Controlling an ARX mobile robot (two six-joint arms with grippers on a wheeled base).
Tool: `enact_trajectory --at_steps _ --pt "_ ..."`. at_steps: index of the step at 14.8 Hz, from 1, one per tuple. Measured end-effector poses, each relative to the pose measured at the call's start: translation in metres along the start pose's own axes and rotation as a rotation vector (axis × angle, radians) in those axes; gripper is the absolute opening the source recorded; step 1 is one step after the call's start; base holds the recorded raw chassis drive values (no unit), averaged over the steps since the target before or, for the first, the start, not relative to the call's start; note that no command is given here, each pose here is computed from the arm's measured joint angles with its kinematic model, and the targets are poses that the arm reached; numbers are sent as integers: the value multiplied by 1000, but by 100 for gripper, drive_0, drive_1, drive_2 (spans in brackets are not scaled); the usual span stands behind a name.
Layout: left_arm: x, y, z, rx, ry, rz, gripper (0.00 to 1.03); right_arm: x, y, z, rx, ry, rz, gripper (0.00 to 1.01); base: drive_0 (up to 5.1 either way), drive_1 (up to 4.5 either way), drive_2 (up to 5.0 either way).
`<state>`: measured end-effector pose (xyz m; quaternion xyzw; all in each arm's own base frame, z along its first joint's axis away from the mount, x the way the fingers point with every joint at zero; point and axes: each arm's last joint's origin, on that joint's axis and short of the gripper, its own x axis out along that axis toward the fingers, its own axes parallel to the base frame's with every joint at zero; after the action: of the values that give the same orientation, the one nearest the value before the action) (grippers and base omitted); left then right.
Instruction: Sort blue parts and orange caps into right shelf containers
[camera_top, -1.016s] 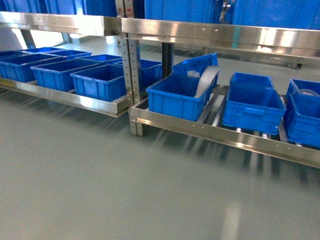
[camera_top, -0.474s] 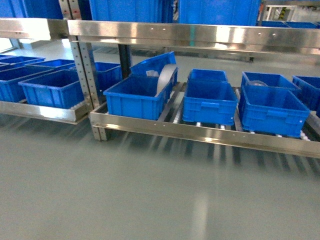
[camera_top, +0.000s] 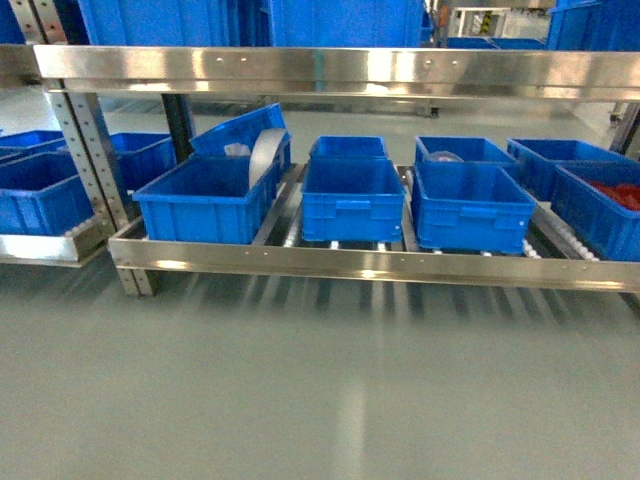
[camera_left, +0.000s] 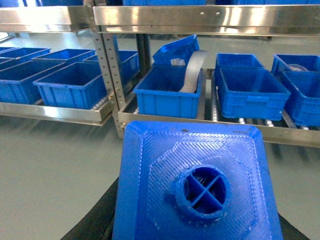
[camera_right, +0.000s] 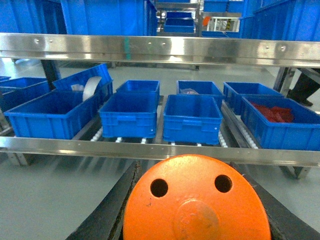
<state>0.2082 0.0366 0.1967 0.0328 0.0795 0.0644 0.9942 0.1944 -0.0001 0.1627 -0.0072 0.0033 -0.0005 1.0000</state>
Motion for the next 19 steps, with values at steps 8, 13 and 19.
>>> enact_trajectory --at_steps 8,13,19 --pt "0 0 0 0 0 -3 45 0 0 0 0 0 0 43 -165 -165 -165" --pt "0 0 0 0 0 0 45 0 0 0 0 0 -1 43 0 0 0" --pt "0 0 1 0 -4 0 45 0 0 0 0 -2 -1 43 0 0 0"
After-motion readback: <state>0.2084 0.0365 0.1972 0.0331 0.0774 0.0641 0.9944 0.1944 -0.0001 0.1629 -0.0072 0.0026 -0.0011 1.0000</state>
